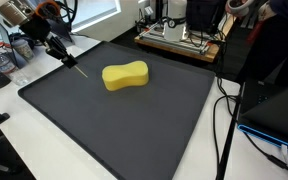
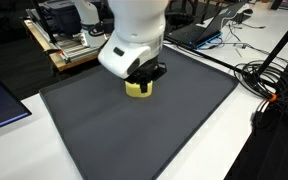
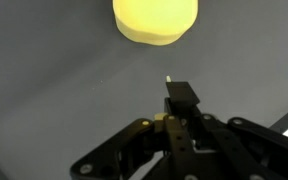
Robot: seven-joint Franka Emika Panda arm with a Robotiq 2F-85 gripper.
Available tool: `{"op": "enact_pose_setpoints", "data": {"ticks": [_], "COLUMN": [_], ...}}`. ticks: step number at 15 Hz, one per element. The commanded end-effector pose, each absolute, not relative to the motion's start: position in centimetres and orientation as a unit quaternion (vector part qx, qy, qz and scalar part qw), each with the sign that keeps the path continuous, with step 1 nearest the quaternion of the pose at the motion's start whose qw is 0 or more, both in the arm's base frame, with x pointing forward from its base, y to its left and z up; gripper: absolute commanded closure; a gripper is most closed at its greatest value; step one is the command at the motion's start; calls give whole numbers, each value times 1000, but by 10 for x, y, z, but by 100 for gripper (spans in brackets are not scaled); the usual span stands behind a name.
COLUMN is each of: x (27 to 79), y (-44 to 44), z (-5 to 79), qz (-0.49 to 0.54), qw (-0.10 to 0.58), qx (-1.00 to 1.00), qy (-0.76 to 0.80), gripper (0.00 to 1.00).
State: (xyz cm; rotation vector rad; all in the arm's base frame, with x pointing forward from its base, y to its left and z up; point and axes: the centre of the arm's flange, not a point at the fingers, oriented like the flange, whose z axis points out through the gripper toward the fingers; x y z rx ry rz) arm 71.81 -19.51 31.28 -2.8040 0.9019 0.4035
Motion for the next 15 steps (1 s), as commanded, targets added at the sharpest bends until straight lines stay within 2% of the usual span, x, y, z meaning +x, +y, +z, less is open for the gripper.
{"op": "enact_pose_setpoints", "data": {"ticks": [1, 7, 15], "x": [711, 663, 593], "y": [-228, -269, -264], "z": [298, 292, 296], "qz": [146, 120, 52], "qw": [151, 213, 204], "qx": [-922, -894, -913], "qy": [324, 375, 348], "gripper": [97, 97, 97]}}
